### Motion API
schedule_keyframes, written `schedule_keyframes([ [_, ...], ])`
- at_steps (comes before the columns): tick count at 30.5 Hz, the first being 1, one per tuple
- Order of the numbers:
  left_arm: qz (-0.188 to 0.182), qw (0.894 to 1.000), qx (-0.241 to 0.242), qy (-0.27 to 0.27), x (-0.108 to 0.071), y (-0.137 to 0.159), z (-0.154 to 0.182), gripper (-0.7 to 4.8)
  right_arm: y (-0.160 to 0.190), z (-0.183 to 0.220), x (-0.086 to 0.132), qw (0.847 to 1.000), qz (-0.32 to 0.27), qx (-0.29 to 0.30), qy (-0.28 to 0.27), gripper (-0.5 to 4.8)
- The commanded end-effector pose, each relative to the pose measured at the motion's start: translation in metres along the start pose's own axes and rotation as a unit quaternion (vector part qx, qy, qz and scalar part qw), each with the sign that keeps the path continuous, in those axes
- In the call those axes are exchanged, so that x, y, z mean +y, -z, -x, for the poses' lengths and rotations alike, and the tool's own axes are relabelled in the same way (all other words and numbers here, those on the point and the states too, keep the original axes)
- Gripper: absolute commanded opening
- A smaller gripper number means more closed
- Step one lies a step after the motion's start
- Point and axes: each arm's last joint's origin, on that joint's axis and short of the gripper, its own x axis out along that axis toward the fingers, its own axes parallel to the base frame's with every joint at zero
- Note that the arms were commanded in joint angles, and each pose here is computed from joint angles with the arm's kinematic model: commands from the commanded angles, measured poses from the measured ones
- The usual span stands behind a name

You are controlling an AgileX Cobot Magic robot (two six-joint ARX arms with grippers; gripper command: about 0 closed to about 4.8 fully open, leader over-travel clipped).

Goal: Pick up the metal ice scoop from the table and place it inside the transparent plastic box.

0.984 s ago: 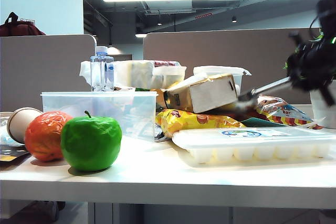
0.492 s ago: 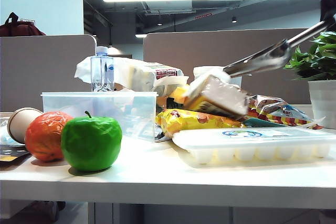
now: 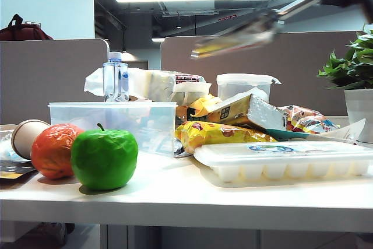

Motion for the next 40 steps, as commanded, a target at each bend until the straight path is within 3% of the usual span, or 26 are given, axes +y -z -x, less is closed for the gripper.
schedule_keyframes([
  [1,-0.002,1.0,-0.019,-0.004,0.001,-0.005,0.006,-0.05,0.032,-0.006,0.025,0.999,0.009,-0.017,-0.044,-0.09],
  [6,-0.001,1.0,-0.023,-0.011,0.003,-0.006,0.008,-0.05,0.082,-0.023,0.033,0.997,0.005,-0.01,-0.076,-0.09],
  [13,-0.001,1.0,-0.021,-0.012,0.003,-0.006,0.011,-0.05,0.152,-0.063,0.026,0.994,0.006,-0.006,-0.11,-0.09],
  [18,-0.001,1.0,-0.027,-0.014,0.004,-0.007,0.016,-0.05,0.193,-0.094,0.028,0.992,0.041,0.006,-0.118,-0.09],
  [29,-0.001,0.999,-0.03,-0.015,0.004,-0.008,0.018,-0.05,0.242,-0.125,0.022,0.992,0.103,0.029,-0.065,-0.07],
  [33,-0.001,0.999,-0.031,-0.014,0.004,-0.008,0.019,-0.05,0.246,-0.124,0.02,0.991,0.108,0.05,-0.062,1.67],
  [40,-0.001,0.999,-0.032,-0.015,0.004,-0.008,0.02,-0.05,0.243,-0.122,0.028,0.987,0.102,0.073,-0.104,1.99],
])
